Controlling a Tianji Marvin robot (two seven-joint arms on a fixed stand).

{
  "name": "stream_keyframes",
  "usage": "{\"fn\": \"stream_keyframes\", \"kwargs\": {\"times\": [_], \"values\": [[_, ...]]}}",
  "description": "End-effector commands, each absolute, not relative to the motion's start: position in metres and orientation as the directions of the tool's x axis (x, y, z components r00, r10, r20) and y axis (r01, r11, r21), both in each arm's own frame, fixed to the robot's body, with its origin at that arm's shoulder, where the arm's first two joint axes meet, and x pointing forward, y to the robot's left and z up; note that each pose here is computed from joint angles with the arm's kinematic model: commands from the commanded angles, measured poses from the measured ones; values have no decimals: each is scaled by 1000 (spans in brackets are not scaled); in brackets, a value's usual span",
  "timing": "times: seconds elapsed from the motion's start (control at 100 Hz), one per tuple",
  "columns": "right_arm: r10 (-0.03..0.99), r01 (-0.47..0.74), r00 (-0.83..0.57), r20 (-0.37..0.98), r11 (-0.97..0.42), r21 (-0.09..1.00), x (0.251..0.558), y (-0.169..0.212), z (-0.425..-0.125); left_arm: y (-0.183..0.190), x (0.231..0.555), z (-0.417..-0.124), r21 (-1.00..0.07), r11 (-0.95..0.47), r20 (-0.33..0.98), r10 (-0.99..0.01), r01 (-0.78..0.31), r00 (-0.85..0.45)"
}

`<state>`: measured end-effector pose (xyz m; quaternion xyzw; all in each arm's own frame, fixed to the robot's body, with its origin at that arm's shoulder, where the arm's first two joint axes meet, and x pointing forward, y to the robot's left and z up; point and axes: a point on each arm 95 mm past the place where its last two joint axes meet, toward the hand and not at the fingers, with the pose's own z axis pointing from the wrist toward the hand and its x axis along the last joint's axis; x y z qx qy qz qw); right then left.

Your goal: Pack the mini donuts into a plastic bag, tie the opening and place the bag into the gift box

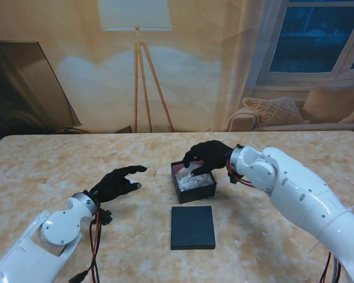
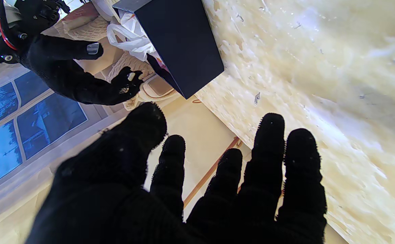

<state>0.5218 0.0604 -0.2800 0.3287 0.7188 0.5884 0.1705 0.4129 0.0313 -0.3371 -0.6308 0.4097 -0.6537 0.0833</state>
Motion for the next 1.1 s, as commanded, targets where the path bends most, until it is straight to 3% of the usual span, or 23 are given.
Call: {"fn": "stream_keyframes", "kwargs": {"times": [0.0, 0.28, 0.67, 1.09], "values": [[674, 302, -720, 165, 90, 949, 515, 60, -288, 29, 412, -337, -638, -645, 758, -623, -420, -193], [708, 404, -629, 319, -53, 913, 493, 48, -282, 28, 411, -337, -638, -642, 757, -625, -425, -192], [763, 471, -508, 400, -143, 871, 449, 14, -286, 20, 408, -341, -622, -612, 755, -633, -488, -169], [847, 663, -356, 395, -69, 745, 420, -7, -316, 15, 405, -356, -589, -528, 713, -696, -611, -86]]}}
